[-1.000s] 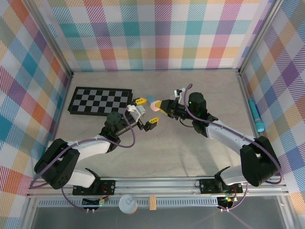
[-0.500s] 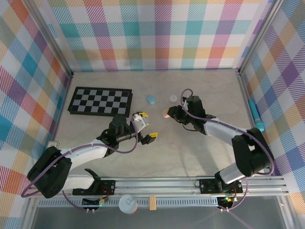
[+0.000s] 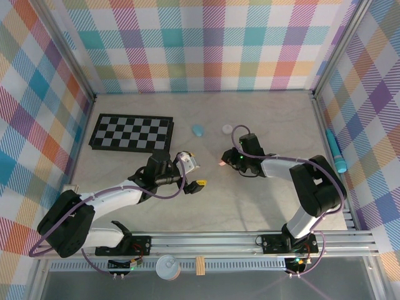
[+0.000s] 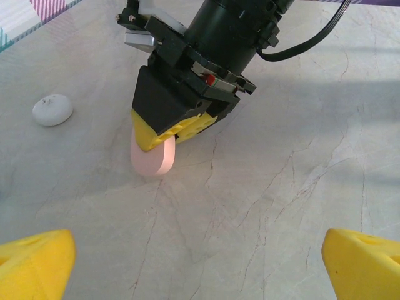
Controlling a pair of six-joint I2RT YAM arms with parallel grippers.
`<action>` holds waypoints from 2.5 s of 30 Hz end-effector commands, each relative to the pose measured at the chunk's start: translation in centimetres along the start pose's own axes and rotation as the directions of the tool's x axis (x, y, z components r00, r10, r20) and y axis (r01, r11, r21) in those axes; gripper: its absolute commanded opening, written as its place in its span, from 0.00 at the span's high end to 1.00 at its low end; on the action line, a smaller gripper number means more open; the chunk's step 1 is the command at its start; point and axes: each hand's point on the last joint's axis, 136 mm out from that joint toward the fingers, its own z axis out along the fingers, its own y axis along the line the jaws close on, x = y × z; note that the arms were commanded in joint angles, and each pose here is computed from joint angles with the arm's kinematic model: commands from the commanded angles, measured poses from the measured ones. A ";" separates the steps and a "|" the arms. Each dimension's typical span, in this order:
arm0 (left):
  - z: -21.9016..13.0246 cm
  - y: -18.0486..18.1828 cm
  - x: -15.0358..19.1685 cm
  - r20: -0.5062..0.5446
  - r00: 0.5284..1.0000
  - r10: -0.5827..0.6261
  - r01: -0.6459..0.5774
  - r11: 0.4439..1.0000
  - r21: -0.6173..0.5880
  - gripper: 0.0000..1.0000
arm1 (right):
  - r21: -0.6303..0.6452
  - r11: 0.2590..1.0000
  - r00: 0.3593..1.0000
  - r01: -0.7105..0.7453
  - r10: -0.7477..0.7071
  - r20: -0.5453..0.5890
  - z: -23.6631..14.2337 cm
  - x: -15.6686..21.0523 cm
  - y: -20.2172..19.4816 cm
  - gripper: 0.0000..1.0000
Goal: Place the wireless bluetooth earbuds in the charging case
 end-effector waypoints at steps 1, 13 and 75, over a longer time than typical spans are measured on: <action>0.0 -0.2 -0.9 0.017 0.999 0.030 -0.030 0.999 0.014 0.00 | 0.048 0.999 1.000 0.006 -0.007 0.022 -0.1 -0.2 -1.1 0.70; -3.7 7.1 -1.6 0.101 0.994 -0.031 0.071 0.907 -0.415 0.00 | 0.250 0.959 0.972 0.132 -0.175 0.157 -4.6 -3.4 -2.1 0.33; -14.0 23.5 15.5 0.269 0.836 -0.479 0.459 0.340 -0.821 0.00 | 0.522 0.755 0.564 0.396 -0.649 0.510 -12.3 -15.3 -11.7 0.01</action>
